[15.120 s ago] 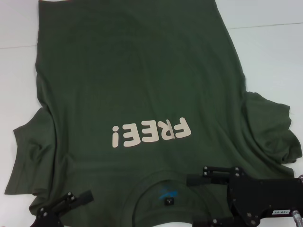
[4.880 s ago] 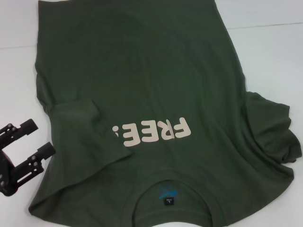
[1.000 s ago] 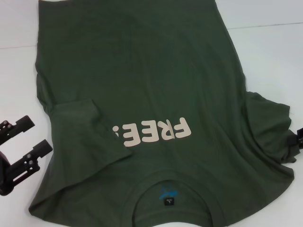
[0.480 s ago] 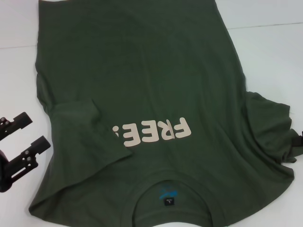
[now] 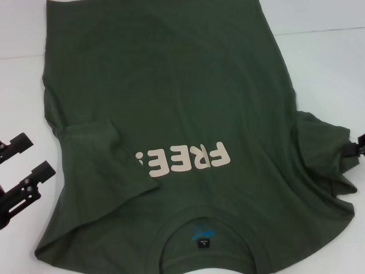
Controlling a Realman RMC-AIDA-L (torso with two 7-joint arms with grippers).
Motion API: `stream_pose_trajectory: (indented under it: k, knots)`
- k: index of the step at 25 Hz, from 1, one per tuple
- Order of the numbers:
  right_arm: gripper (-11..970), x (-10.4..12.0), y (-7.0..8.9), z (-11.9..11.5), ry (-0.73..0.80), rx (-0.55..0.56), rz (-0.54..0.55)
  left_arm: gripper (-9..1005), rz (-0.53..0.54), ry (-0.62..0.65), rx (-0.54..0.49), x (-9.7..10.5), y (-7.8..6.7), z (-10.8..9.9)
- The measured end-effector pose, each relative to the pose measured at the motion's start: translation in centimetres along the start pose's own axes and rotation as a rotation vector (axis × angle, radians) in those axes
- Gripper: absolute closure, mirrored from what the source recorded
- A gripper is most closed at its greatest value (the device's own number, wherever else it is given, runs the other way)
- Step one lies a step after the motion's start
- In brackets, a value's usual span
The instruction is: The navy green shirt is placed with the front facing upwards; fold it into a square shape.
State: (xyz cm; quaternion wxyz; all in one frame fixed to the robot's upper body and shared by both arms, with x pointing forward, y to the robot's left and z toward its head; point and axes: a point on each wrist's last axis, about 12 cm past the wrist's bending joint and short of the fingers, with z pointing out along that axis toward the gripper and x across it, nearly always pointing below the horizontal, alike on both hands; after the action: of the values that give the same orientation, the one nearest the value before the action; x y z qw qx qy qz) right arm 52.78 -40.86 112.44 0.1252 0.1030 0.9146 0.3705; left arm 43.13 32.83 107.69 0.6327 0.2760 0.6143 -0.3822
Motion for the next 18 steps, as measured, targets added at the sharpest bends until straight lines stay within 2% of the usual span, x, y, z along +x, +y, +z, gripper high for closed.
stream_pose_trajectory:
  k: [6, 14, 18]
  knots:
    - [953, -0.7, 2.1, 1.8, 0.032, -0.049, -0.051, 334, -0.002, -0.007, -0.011, 0.0, 0.0, -0.2]
    - [952, -1.7, 6.0, 5.9, 0.091, -0.091, -0.154, 334, -0.003, -0.007, -0.012, 0.0, -0.1, -0.3]
    - [950, -1.9, 7.0, 7.4, 0.111, -0.097, -0.174, 334, -0.003, -0.007, -0.013, 0.0, -0.1, -0.4]
